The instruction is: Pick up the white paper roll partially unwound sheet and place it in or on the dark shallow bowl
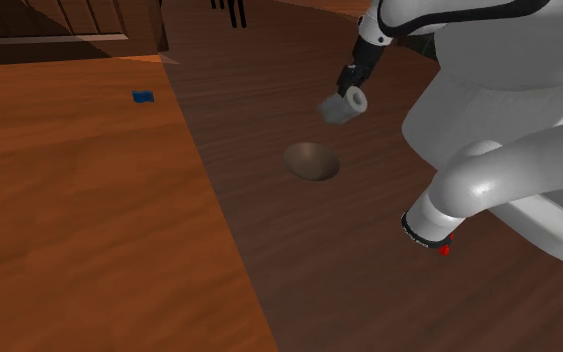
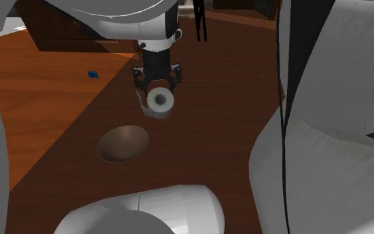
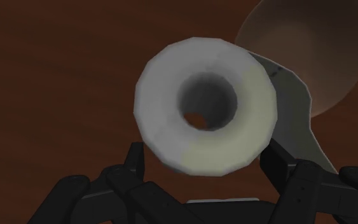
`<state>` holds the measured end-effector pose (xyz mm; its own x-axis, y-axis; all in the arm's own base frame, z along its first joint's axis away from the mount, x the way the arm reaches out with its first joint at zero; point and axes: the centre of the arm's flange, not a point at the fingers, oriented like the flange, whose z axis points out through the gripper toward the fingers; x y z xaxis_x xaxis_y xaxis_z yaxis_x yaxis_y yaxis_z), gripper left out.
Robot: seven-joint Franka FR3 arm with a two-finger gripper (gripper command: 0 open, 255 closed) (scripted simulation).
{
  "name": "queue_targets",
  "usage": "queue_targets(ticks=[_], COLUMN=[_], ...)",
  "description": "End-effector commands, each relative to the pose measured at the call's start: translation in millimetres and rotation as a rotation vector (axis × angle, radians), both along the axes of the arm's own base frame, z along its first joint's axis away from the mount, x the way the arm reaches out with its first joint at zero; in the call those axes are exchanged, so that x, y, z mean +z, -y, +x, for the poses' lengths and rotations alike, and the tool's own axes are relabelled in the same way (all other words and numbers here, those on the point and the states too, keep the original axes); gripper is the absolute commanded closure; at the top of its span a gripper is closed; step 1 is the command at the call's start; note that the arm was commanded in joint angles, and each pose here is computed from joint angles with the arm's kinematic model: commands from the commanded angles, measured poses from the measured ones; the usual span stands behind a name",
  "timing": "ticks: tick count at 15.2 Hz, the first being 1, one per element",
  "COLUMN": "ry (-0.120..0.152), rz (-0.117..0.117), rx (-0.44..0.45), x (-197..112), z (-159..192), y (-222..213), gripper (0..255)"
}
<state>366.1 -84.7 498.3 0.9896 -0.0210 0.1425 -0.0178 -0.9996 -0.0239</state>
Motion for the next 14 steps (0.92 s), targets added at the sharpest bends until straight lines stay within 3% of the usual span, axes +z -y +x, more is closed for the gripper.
queue_targets(ticks=[1, 9, 14], ry=[0.000, 0.000, 0.000], rz=[0.000, 0.000, 0.000], rx=[-0.001, -0.001, -0.001], x=[3, 18, -8], z=[0, -3, -3], y=[-26, -136, -136], gripper=[255, 255, 255])
